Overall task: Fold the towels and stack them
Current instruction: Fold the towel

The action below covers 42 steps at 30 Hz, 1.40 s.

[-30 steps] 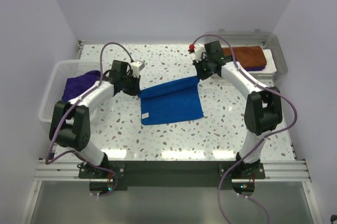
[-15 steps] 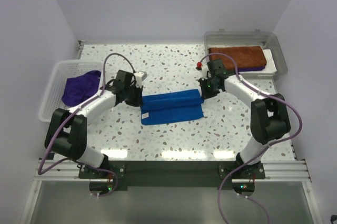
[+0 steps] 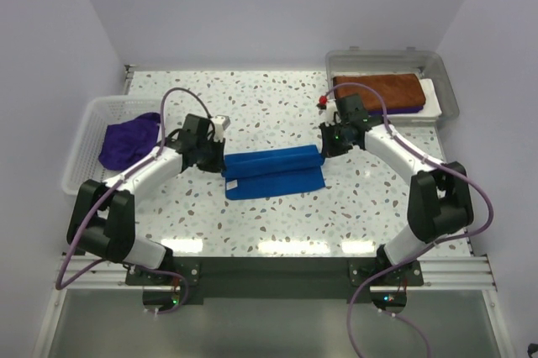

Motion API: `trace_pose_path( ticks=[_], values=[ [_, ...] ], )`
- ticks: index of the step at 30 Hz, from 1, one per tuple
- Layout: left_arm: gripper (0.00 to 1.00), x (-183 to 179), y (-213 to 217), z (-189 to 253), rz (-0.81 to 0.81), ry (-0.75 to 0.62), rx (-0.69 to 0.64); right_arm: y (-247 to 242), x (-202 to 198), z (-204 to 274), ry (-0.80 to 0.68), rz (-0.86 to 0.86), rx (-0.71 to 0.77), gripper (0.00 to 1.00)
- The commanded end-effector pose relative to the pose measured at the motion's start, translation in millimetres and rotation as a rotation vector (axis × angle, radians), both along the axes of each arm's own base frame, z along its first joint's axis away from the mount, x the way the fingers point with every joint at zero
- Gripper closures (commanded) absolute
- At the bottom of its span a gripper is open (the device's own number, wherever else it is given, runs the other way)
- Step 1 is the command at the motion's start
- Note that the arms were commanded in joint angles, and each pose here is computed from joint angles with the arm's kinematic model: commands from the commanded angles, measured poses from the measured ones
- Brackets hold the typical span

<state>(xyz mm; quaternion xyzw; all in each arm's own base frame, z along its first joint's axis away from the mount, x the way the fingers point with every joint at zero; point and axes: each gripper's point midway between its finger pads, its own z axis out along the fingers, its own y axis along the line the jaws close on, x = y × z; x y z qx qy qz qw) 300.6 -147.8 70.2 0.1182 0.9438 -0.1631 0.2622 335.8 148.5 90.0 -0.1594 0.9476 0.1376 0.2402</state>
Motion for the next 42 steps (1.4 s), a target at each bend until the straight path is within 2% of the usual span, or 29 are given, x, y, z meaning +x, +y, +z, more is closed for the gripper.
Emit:
trace_pose_path(
  ticks=[1,15,30,32,33,34,37,39,40,42],
  values=[
    [1.0,-2,8,6,0.041,0.01,0.025,-6,-1,13,-0.035,-0.032,0.009,1.0],
    [1.0,-24,9,-22,0.058,0.093,0.016,-12,-26,-29,0.078,-0.078,-0.008,1.0],
    [1.0,-36,2,-35,0.048,0.134,-0.012,-18,-26,-36,0.095,-0.11,-0.037,1.0],
    [1.0,-38,0,-33,0.043,0.135,-0.02,-15,-27,-35,0.096,-0.107,-0.027,0.95],
    [0.89,-38,-1,-32,0.043,0.134,-0.026,-15,-27,-34,0.096,-0.108,-0.023,0.91],
    [0.85,-39,-3,-29,0.037,0.129,-0.034,-13,-28,-33,0.099,-0.102,-0.012,0.81],
    [0.71,-43,-6,-18,0.032,0.114,-0.061,-8,-35,-23,0.101,-0.083,0.027,0.7],
    [0.61,-43,-8,-7,0.041,0.096,-0.079,-4,-37,-7,0.067,-0.073,0.055,0.69],
    [0.51,-44,-10,1,0.037,0.085,-0.089,-2,-40,-2,0.063,-0.077,0.064,0.68],
    [0.4,-39,-14,29,0.05,0.016,-0.124,6,-41,17,0.013,-0.06,0.1,0.67]
  ],
)
